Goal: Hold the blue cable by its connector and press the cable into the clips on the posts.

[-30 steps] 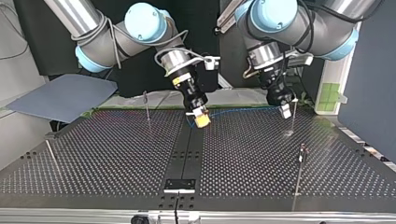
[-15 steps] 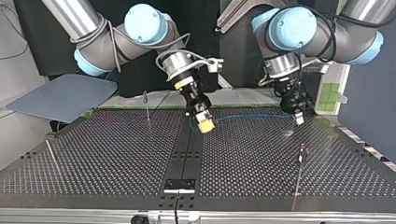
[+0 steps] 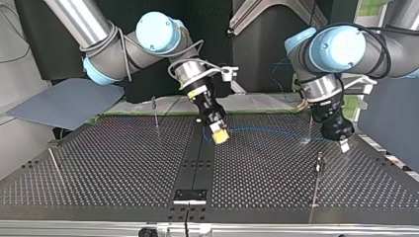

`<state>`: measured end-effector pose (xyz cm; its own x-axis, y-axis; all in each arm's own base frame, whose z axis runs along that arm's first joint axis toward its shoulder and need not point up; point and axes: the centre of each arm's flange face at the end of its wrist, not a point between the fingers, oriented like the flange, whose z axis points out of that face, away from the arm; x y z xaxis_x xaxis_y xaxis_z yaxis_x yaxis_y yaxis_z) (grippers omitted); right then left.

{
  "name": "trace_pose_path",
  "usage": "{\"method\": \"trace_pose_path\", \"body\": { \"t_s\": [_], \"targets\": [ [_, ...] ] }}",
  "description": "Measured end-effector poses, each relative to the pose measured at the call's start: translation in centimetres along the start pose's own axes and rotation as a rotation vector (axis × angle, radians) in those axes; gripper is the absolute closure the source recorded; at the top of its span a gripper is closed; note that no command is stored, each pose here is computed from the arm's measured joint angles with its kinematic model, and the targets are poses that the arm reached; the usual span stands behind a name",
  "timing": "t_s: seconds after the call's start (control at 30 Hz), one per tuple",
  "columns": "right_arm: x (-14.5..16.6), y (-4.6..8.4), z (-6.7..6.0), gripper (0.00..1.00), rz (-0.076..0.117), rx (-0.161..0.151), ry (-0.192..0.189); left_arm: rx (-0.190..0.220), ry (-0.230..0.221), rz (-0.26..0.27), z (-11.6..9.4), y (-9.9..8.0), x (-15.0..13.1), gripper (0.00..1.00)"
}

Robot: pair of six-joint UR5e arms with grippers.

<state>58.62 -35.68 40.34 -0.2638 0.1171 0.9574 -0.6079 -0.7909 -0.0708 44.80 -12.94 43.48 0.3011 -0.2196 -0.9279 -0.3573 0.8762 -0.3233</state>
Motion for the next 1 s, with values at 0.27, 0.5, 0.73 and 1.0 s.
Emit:
{"method": "trace_pose_path", "body": {
  "t_s": [0.27,0.5,0.73,1.0],
  "targets": [
    [0.6,0.5,0.5,1.00,-0.003,-0.005,0.014,0.025,0.007,0.004,2.1,-0.3,-0.5,1.00],
    [0.8,1.0,0.8,1.00,-0.006,-0.010,0.020,0.050,0.024,-0.002,3.2,-0.2,0.2,1.00],
    [0.8,1.3,0.9,1.00,-0.008,-0.012,0.022,0.065,0.031,-0.025,4.5,0.2,0.7,1.00],
    [1.0,1.5,1.1,1.00,-0.010,-0.011,0.027,0.078,0.031,-0.042,5.1,0.6,0.6,1.00]
  ]
}}
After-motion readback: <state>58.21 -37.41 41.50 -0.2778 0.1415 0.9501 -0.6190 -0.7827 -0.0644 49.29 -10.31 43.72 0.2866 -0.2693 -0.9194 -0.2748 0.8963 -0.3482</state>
